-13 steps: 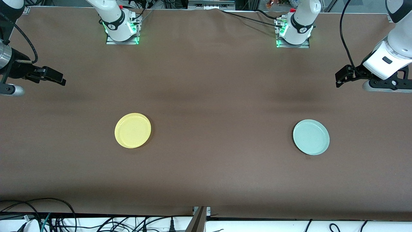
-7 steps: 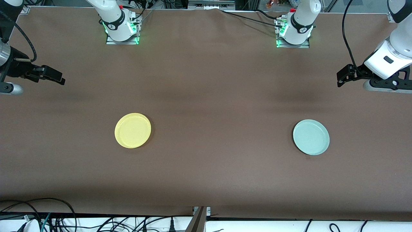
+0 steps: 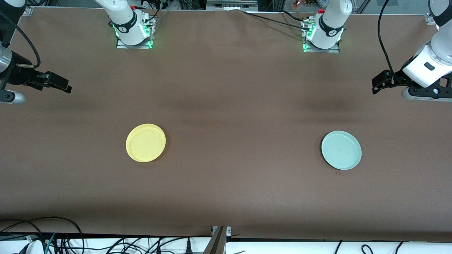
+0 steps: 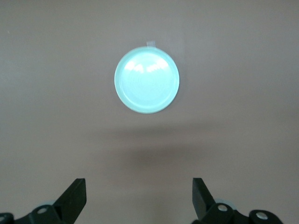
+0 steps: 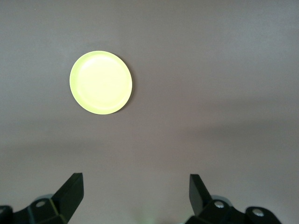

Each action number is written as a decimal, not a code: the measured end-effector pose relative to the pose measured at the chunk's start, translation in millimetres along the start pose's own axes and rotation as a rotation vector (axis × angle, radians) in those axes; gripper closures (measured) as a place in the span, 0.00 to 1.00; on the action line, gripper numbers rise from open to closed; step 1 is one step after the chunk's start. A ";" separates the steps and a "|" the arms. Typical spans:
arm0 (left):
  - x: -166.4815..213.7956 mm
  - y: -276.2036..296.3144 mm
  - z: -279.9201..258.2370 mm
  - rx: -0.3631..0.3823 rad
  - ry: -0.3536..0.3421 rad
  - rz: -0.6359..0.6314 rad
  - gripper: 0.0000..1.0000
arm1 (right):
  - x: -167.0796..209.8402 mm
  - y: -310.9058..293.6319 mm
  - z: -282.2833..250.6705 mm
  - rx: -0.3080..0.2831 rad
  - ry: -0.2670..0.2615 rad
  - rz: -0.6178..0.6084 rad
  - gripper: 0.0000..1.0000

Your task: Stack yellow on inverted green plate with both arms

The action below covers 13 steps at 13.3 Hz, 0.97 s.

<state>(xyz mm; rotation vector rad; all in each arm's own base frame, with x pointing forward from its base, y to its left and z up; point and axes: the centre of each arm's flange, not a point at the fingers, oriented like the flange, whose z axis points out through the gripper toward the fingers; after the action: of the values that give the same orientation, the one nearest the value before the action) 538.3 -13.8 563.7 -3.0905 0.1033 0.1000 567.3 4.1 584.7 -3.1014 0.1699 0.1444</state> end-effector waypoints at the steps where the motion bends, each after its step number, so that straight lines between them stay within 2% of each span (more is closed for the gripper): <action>1: -0.2 -0.1 2.5 -0.001 -0.013 0.000 0.00 | 0.1 0.2 0.1 0.000 0.000 0.000 0.00; 4: 4.3 -7.2 14.8 -0.003 -0.043 -0.005 0.00 | 0.2 1.1 0.1 0.000 0.000 0.002 0.00; 9: 27.2 -34.7 82.7 -0.029 -0.182 0.027 0.00 | 0.4 3.1 0.0 0.000 0.000 0.006 0.00; 11: 50.1 -45.7 118.7 -0.035 -0.166 0.035 0.00 | 0.4 3.2 0.1 0.000 0.000 0.006 0.00; 13: 75.3 -56.2 157.5 -0.039 -0.117 0.073 0.00 | 0.4 3.4 0.1 0.000 0.000 0.006 0.00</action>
<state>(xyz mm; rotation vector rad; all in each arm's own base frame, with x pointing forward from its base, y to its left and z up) 607.2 45.1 404.3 -3.1105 0.2116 0.2886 567.4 0.6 584.4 -3.1009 0.1796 0.1450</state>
